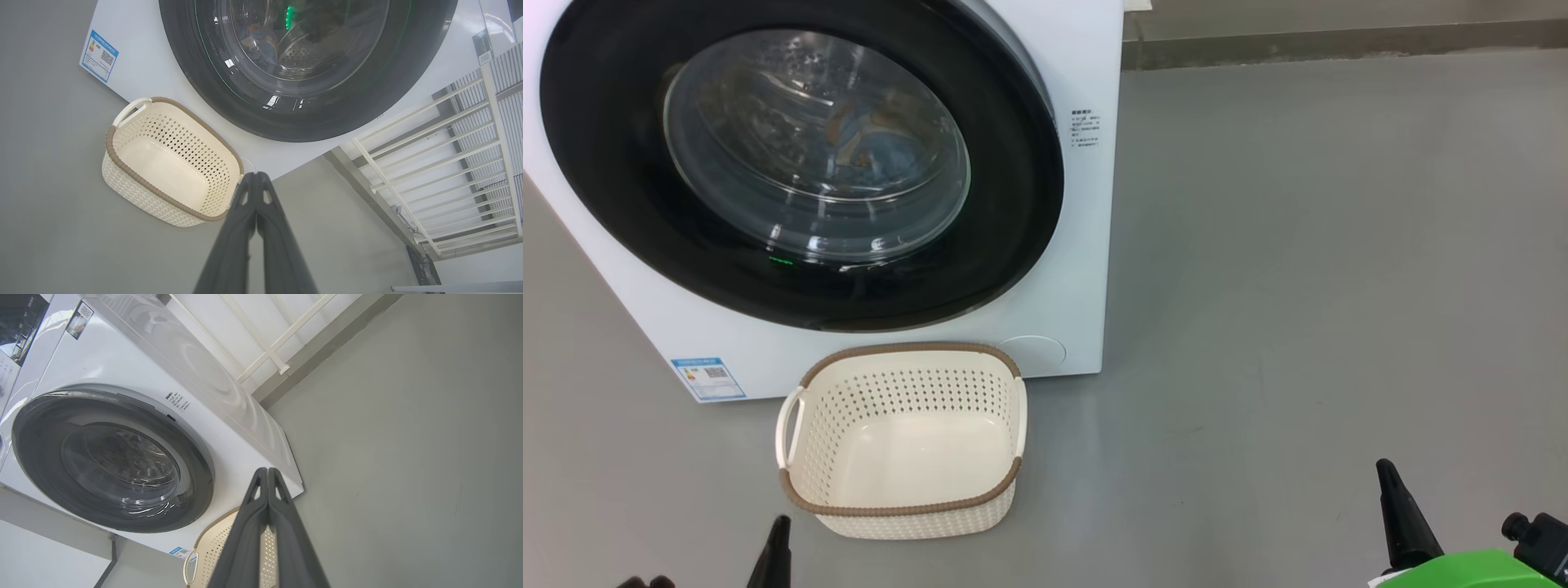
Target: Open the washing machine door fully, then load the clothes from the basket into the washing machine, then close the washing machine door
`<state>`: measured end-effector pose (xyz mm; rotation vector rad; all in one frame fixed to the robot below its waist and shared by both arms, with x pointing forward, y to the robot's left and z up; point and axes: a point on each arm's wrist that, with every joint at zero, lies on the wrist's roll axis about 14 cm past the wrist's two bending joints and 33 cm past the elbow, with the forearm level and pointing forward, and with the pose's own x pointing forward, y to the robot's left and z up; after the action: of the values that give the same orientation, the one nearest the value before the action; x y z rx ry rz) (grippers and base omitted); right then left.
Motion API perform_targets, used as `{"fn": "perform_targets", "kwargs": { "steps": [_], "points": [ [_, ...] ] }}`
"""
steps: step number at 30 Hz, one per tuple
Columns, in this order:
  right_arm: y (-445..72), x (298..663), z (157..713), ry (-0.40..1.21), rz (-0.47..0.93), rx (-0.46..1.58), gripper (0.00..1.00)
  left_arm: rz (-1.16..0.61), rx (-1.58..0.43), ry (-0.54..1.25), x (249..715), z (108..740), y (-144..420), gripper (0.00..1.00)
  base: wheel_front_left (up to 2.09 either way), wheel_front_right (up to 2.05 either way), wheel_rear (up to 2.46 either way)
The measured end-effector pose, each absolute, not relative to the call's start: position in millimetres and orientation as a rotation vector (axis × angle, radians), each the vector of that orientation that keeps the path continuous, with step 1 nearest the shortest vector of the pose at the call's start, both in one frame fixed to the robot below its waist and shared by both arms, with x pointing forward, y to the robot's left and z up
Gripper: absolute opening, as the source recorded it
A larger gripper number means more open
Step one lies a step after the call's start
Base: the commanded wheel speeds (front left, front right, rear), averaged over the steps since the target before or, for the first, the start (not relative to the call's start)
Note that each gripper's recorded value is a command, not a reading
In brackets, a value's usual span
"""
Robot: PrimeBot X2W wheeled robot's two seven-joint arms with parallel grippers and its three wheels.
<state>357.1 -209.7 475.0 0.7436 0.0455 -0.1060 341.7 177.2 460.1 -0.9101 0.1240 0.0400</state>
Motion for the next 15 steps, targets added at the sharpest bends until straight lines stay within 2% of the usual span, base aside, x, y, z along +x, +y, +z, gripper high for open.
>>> {"fn": "perform_targets", "kwargs": {
  "steps": [15],
  "points": [
    [-210.0, 359.6, 472.3, 0.058, -0.118, 0.932, 0.0, 0.053, -1.055, 0.119, 350.8, 464.4, 180.3, 0.0, 0.0, 0.0, 0.0]
  ]
}}
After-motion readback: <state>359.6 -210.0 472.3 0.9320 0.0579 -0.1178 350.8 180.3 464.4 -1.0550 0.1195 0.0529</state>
